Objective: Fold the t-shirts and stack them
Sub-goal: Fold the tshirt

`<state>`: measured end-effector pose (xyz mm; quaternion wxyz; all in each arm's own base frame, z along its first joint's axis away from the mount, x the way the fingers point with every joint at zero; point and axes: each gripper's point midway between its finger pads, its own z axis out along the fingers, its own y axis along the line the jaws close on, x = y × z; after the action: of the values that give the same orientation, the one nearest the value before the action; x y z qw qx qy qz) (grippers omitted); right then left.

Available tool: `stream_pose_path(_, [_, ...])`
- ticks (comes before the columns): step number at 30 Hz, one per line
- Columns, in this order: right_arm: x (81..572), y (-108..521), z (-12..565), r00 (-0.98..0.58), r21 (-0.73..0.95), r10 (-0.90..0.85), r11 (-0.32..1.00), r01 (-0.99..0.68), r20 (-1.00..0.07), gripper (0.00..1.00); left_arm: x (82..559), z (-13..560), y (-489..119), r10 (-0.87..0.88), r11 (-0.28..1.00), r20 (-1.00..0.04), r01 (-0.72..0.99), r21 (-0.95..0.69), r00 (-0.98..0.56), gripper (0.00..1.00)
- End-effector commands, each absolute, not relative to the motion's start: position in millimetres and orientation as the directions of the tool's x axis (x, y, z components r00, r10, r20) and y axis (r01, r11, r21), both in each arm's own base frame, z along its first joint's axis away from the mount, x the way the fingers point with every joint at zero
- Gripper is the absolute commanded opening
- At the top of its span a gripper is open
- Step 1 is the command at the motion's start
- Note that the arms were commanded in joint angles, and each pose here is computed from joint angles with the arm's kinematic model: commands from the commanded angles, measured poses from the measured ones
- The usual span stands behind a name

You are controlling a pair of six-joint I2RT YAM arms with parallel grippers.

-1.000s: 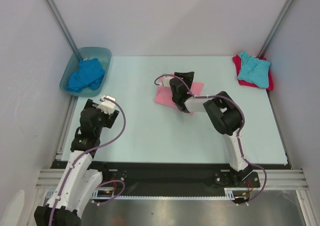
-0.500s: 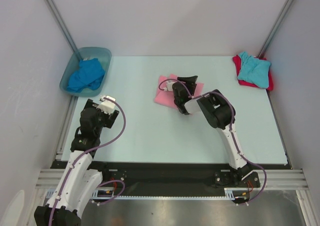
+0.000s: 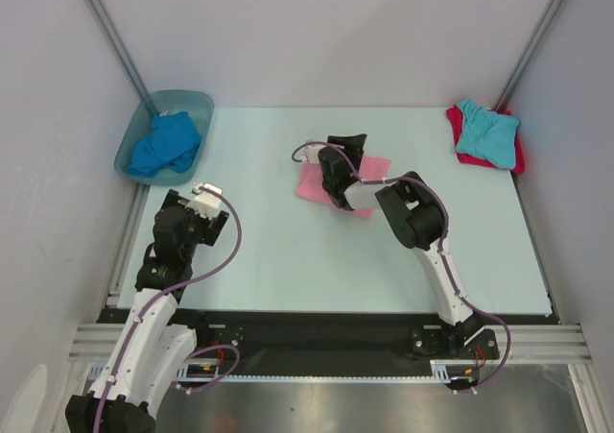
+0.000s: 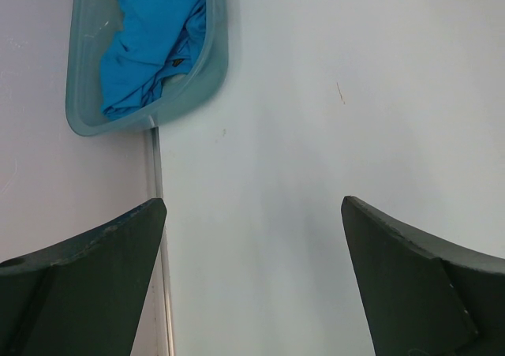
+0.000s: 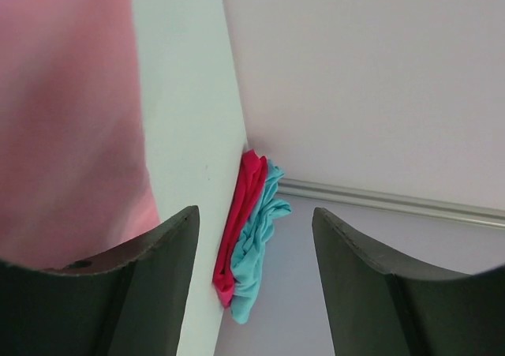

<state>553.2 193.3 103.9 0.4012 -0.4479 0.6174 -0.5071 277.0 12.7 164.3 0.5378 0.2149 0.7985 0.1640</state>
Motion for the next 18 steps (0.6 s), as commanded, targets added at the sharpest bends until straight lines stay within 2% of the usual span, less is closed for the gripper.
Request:
stream_pose_path(1, [546, 218, 116, -0.226, -0.983, -0.971, 0.116, -0.138, -0.083, 0.65, 279, 174, 8, 0.514, 0.858, -0.807, 0.164, 0.487, -0.292, 1.0])
stream_pose_path(10, [512, 248, 34, -0.168, -0.929, -0.984, 0.111, -0.353, -0.054, 0.66, 279, 174, 8, 0.512, 0.859, -0.808, 0.167, 0.484, -0.293, 1.0])
stream_pose_path(12, [509, 249, 31, -0.171, -0.916, -0.984, 0.12, -0.382, -0.057, 0.66, 279, 174, 8, 0.512, 0.859, -0.808, 0.167, 0.484, -0.293, 1.0])
stream_pose_path(15, [503, 254, 43, -0.18, -0.904, -0.976, 0.184, -0.386, -0.122, 0.66, 279, 174, 8, 0.513, 0.858, -0.807, 0.166, 0.485, -0.294, 1.0])
stream_pose_path(17, [500, 260, 68, -0.18, -0.891, -0.961, 0.263, -0.369, -0.209, 0.67, 279, 174, 8, 0.513, 0.858, -0.806, 0.165, 0.486, -0.294, 1.0])
stream_pose_path(18, [493, 260, 72, -0.184, -0.878, -0.96, 0.268, -0.396, -0.21, 0.67, 279, 174, 8, 0.514, 0.858, -0.806, 0.165, 0.487, -0.293, 1.0])
